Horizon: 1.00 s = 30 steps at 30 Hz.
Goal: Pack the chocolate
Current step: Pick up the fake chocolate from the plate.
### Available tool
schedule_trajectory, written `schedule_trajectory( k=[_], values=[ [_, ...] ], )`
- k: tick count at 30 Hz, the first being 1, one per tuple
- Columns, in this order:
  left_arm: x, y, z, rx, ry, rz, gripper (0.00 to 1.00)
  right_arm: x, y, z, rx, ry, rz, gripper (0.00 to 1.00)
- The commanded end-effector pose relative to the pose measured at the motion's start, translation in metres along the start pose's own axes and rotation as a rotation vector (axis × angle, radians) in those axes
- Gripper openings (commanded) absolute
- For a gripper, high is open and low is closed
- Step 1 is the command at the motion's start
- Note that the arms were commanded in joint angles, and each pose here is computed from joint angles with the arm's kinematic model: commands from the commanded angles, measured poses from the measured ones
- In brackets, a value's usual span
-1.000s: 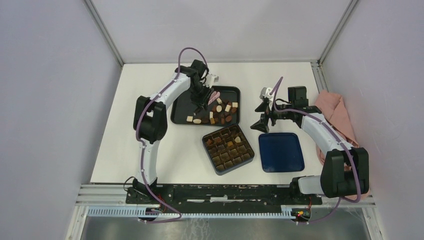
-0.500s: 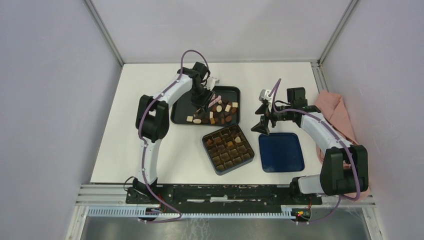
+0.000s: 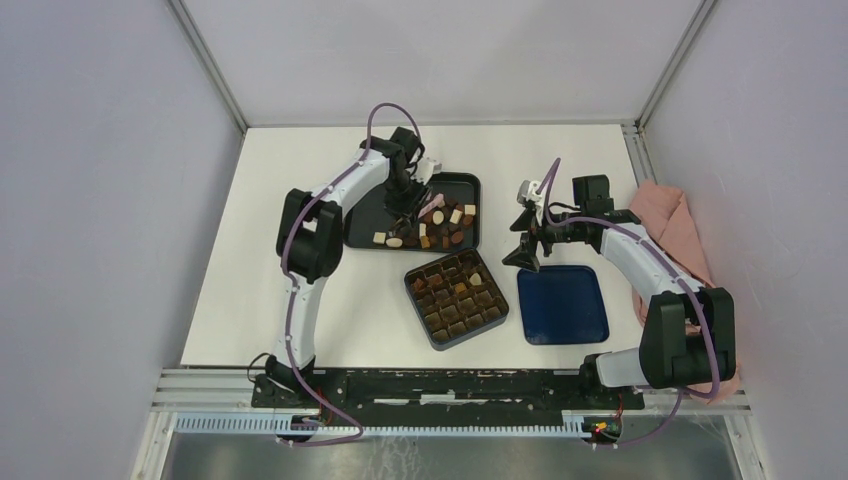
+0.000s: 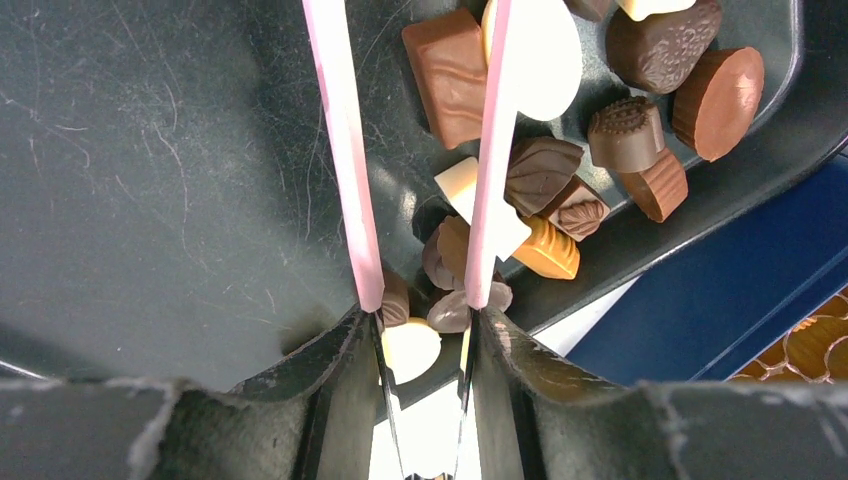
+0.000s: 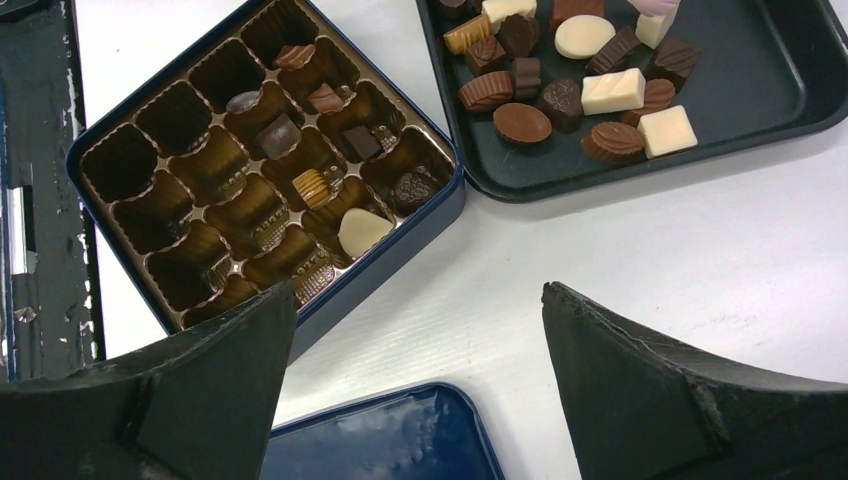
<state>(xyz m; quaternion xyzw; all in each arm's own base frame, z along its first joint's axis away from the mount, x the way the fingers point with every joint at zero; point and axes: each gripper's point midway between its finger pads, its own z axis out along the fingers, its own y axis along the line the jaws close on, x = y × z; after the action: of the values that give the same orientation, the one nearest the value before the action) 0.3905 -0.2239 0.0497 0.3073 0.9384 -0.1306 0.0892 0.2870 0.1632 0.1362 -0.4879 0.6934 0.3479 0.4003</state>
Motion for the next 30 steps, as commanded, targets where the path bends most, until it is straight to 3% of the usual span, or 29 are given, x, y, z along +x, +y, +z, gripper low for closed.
schedule_trajectory(
  k=[1,14,30],
  values=[
    [-0.013,0.000,-0.001,-0.009,-0.017,0.082,0.43,-0.017,-0.008,-0.004,0.008,-0.023,-0.056,0.98],
    [-0.022,-0.011,-0.010,0.035,-0.052,0.091,0.43,-0.018,-0.007,-0.004,0.003,-0.025,-0.062,0.98],
    [-0.019,-0.005,0.006,-0.006,0.003,0.055,0.43,-0.020,-0.006,-0.005,-0.001,-0.024,-0.069,0.98]
  ],
)
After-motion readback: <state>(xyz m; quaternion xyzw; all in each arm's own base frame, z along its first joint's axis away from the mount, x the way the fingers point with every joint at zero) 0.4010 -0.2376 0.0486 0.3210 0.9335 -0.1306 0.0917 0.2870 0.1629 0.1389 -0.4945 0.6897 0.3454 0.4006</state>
